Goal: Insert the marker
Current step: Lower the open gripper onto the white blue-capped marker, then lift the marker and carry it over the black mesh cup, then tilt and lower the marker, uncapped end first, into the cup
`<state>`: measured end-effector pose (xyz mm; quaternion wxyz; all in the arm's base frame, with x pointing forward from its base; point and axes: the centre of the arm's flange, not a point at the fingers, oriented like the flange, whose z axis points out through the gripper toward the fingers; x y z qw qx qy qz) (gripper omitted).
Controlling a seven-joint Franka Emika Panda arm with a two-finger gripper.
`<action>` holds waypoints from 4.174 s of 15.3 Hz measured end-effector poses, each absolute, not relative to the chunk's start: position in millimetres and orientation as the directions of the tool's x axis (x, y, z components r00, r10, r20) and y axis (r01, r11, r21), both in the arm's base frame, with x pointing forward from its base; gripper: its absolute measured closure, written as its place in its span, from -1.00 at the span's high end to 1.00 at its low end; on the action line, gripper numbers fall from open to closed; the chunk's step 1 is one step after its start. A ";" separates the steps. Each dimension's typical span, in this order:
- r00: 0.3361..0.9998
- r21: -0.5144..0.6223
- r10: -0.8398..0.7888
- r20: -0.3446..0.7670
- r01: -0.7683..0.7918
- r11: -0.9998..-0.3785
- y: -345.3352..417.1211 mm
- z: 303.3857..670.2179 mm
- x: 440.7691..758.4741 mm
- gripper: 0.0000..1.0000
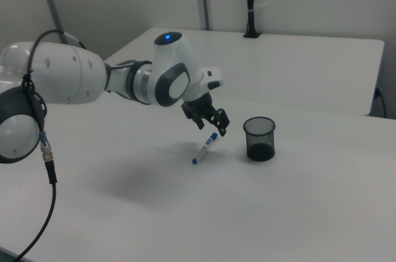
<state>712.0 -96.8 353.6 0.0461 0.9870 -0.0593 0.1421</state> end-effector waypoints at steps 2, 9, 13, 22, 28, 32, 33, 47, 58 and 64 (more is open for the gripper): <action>0.947 0.074 -0.097 0.305 -0.125 -0.989 -95.5 342.0 715.9 0.76; 0.949 0.096 -0.062 0.309 -0.096 -0.991 -83.8 307.8 721.7 0.04; 0.952 0.109 -0.044 0.304 -0.081 -0.991 -78.1 302.8 722.5 -0.17; 0.937 0.105 -0.059 0.346 -0.101 -0.989 -80.0 321.7 731.4 -0.67; 0.862 0.077 -0.123 0.492 -0.184 -0.980 -94.9 404.9 746.0 -0.67; 0.754 0.058 -0.144 0.640 -0.234 -0.971 -133.5 457.9 741.0 -0.67; 0.737 0.055 -0.152 0.659 -0.249 -0.967 -145.7 464.0 738.6 -0.67; 0.619 0.047 -0.190 0.762 -0.346 -0.937 -232.0 448.6 711.3 -0.67; 0.646 0.060 -0.180 0.741 -0.331 -0.942 -229.6 407.1 711.9 -0.67; 0.650 0.060 -0.175 0.740 -0.322 -0.945 -223.8 404.9 714.0 -0.67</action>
